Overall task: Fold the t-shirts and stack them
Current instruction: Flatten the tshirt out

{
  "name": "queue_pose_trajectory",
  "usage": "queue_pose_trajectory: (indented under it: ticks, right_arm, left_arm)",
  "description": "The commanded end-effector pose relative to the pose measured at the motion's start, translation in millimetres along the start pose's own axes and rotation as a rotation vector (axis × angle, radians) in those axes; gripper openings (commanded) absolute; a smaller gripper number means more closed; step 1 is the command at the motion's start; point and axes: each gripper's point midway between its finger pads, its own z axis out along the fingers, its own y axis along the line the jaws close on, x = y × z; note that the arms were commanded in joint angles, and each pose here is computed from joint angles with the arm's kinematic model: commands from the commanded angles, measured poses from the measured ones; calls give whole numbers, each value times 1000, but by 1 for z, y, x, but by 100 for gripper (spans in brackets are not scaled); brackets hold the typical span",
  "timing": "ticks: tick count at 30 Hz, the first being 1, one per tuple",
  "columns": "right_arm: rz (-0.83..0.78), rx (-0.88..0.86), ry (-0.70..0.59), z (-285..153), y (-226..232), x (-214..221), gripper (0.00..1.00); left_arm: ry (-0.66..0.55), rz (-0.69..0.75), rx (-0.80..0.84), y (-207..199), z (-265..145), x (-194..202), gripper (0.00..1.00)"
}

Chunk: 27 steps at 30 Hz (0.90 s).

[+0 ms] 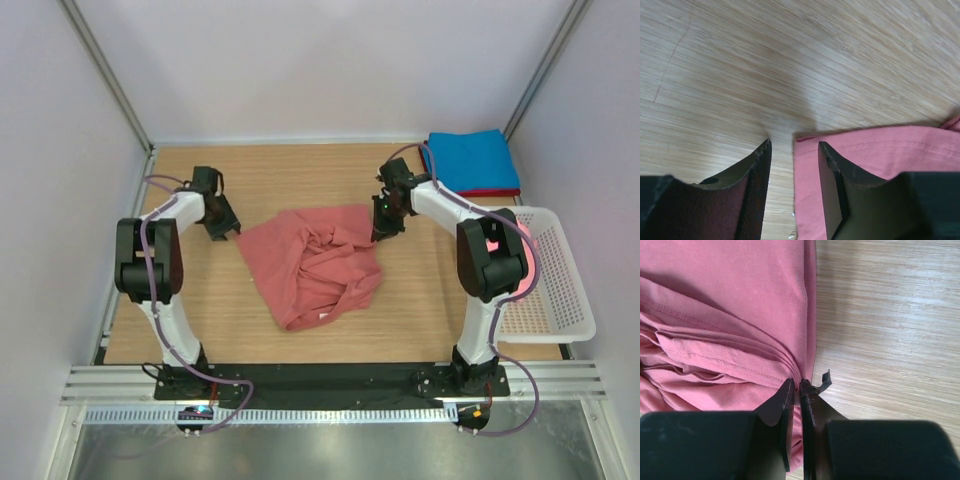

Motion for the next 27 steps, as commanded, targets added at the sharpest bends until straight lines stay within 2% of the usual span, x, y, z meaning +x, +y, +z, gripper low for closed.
queue_pose_trajectory:
  ticks: [1,7,15,18,22,24,27]
  right_arm:
    - [-24,11,-35,-18,1,-3,15]
    - [-27,9,-44,-21,4,-9,14]
    - [-40,9,-40,-24,4,-9,15]
    - [-34,15,-31,-23,3,-7,15]
    - [-9,20,-32,-24,4,-8,15]
    - [14,42,-41,-28,2,-11,14]
    - [52,123,-93,-48,-4,-30,11]
  left_arm:
    - [-5,89,-89,3,-2,7,43]
    - [-5,138,-107,-7,-4,17,42]
    - [51,176,-230,12,18,26,34]
    - [52,183,-230,8,22,19,27]
    - [44,208,-219,-6,18,6,0]
    - [23,209,-204,-14,5,-4,0]
    - [-79,206,-193,-32,-40,-40,0]
